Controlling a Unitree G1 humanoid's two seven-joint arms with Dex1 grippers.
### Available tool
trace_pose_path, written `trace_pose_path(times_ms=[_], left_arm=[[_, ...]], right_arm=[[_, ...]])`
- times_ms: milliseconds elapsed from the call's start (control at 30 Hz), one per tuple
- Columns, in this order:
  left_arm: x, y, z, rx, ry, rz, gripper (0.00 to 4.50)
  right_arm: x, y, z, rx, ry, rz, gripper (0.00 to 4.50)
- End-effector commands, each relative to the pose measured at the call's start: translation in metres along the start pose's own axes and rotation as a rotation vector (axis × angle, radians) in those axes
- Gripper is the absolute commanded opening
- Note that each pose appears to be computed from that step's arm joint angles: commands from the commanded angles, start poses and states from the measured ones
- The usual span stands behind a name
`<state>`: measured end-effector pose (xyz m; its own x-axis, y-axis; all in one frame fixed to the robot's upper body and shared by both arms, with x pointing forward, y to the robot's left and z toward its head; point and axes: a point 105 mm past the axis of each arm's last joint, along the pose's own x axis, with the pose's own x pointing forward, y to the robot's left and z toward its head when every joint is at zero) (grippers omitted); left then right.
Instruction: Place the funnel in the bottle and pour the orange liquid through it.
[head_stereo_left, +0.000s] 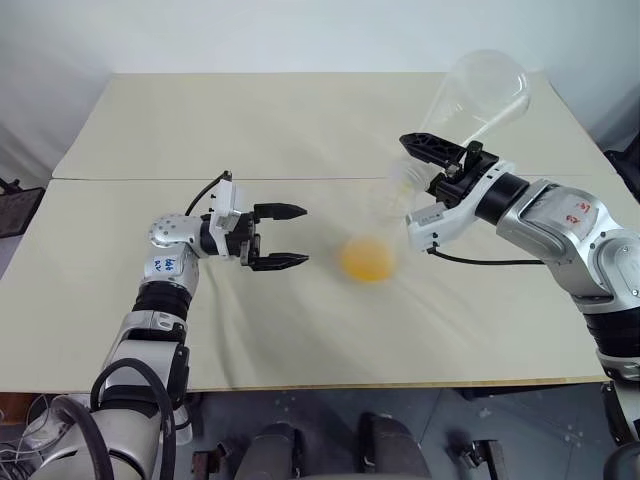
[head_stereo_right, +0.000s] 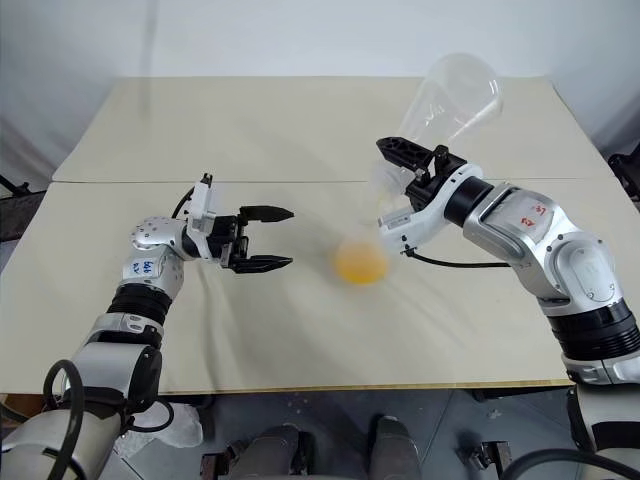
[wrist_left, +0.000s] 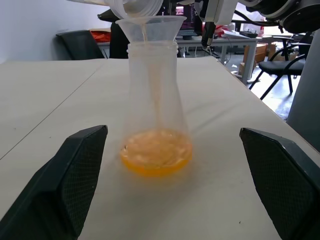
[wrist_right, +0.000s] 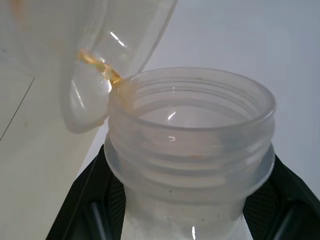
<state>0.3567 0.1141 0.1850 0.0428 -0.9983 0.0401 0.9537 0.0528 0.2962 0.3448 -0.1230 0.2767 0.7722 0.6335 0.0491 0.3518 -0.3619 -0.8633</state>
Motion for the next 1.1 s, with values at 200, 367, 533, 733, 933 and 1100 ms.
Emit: trace_pose_path(times_ms=[200, 367, 533, 733, 933, 1100], left_arm=[[0.001, -0.002, 0.008, 0.035, -0.004, -0.053, 4.5], [0.002, -0.002, 0.008, 0.035, -0.005, -0.052, 4.5], [0.003, -0.001, 0.007, 0.036, -0.006, -0.049, 4.5], [0.004, -0.002, 0.007, 0.04, -0.008, -0.044, 4.5], [0.005, -0.002, 0.005, 0.049, -0.018, -0.027, 4.5], [0.006, -0.004, 0.006, 0.051, -0.033, -0.005, 4.5]], right_arm=[[-0.003, -0.019, -0.007, -0.077, 0.004, -0.056, 2.52], [-0.002, -0.019, -0.006, -0.1, -0.009, -0.052, 2.52], [-0.002, -0.019, -0.007, -0.105, -0.016, -0.05, 2.52], [-0.005, -0.024, -0.018, 0.087, 0.068, -0.114, 2.52], [-0.01, -0.033, -0.019, 0.385, 0.115, -0.205, 2.52], [-0.03, -0.038, -0.042, 0.887, 0.249, -0.369, 2.52]])
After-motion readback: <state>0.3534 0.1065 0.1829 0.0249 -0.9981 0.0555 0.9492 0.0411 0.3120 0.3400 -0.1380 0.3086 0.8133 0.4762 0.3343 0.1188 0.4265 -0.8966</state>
